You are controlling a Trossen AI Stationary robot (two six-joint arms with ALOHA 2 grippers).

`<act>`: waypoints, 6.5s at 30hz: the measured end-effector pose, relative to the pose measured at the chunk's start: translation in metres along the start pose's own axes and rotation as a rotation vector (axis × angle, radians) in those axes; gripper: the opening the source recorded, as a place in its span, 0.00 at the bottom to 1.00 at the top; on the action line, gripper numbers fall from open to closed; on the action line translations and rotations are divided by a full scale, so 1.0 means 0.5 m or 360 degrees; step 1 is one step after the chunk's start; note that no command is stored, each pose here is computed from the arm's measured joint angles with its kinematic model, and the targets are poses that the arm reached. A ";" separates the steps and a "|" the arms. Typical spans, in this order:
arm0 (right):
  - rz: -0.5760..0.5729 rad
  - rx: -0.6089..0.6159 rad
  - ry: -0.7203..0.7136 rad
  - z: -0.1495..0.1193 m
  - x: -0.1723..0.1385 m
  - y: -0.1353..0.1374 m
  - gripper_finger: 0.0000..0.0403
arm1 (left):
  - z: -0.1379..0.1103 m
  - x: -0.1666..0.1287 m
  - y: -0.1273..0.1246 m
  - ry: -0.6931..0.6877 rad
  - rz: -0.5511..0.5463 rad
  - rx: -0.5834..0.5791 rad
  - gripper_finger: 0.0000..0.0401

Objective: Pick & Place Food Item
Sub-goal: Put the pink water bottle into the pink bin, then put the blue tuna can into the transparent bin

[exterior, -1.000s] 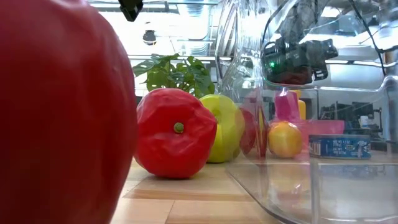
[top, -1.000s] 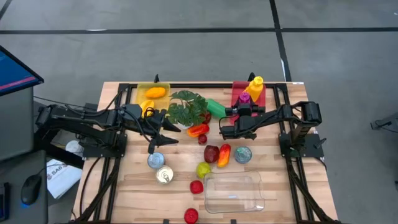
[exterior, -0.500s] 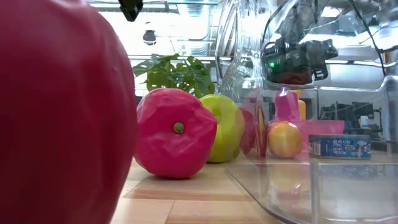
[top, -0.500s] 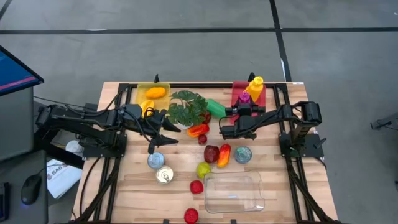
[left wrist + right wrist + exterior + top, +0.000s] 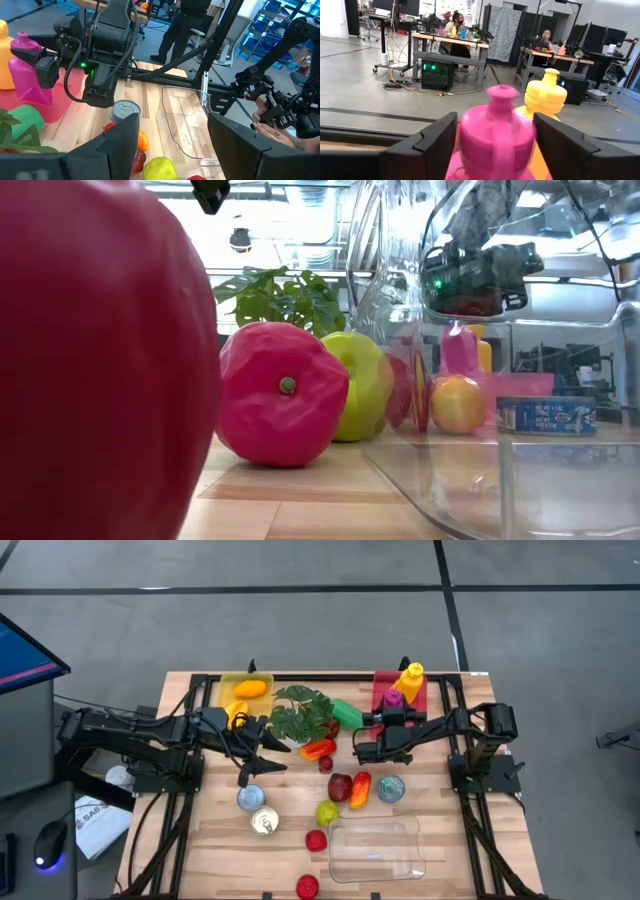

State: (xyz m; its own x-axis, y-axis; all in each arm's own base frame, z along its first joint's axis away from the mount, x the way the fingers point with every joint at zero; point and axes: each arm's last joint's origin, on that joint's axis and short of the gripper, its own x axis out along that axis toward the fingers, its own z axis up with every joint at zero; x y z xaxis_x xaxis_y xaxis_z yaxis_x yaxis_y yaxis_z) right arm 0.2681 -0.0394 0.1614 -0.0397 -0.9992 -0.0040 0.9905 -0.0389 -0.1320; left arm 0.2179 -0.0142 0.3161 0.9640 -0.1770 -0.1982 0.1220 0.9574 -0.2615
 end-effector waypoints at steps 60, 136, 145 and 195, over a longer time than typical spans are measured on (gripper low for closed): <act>0.0744 -0.0354 -0.0019 0.284 -0.229 -0.061 0.71 | 0.005 0.000 -0.001 -0.0038 -0.0009 0.0006 0.57; 0.1202 -0.0472 -0.0172 0.270 -0.370 -0.141 0.20 | 0.029 -0.002 -0.005 -0.0243 0.0000 0.0170 0.57; 0.1179 -0.0399 -0.0137 0.273 -0.365 -0.130 0.07 | 0.029 -0.002 -0.005 -0.0242 0.0001 0.0170 0.57; 0.1354 -0.0604 0.0139 0.284 -0.346 -0.156 0.00 | -0.067 0.013 0.028 -0.0165 0.0252 0.0218 0.57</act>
State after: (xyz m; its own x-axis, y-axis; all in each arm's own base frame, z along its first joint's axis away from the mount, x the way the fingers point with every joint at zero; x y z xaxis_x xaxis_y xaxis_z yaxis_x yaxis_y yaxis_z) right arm 0.2161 0.1352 0.3130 0.6535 -0.6857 -0.3206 0.5825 0.7261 -0.3654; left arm 0.2180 -0.0098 0.2794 0.9919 -0.0047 -0.1266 -0.0083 0.9947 -0.1026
